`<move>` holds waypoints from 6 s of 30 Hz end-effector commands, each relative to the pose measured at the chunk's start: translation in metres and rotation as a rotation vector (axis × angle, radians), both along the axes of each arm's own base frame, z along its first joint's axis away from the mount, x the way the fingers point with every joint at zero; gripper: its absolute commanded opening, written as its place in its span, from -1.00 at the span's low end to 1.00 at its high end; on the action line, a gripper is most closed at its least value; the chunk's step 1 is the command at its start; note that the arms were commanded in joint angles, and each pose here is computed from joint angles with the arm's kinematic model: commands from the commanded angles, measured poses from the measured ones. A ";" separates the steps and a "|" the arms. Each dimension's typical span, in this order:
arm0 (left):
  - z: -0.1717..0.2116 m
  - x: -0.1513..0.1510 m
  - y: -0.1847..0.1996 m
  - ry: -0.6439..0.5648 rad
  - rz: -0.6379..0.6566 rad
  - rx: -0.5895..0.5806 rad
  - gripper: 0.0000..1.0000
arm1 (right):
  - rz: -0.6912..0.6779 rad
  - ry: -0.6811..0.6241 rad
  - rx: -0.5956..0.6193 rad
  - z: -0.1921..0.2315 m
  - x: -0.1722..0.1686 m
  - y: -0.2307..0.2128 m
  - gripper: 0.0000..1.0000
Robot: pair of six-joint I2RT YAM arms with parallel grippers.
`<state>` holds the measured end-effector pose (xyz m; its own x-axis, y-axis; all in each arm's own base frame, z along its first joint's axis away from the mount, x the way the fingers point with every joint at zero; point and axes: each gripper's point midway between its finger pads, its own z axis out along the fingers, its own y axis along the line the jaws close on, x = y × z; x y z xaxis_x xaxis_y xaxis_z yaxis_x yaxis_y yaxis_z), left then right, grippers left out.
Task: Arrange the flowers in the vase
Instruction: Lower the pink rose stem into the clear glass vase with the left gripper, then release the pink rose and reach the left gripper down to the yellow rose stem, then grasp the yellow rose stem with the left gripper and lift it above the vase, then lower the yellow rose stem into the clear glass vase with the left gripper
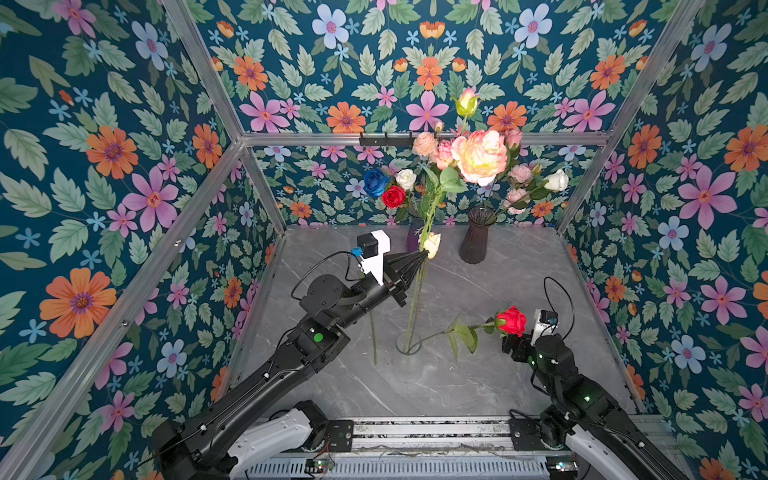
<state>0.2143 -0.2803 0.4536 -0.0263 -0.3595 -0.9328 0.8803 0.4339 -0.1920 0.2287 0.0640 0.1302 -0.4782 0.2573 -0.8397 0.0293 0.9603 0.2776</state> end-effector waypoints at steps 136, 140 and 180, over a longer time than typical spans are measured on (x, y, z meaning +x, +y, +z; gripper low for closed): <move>0.059 -0.016 0.090 -0.051 0.053 -0.266 -1.00 | 0.066 -0.046 0.012 0.003 0.003 0.012 0.86; 0.063 -0.012 0.089 -0.082 0.072 -0.269 -1.00 | 0.071 -0.049 0.014 0.004 0.003 0.013 0.86; -0.004 0.000 0.072 -0.033 0.115 -0.189 -1.00 | 0.077 -0.054 0.019 0.004 0.003 0.013 0.86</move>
<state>0.2113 -0.2094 0.4533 0.0773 -0.5153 -0.8535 0.8421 0.4920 -0.2208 0.2305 0.0772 0.1327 -0.4594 0.2373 -0.8560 -0.0566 0.9539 0.2948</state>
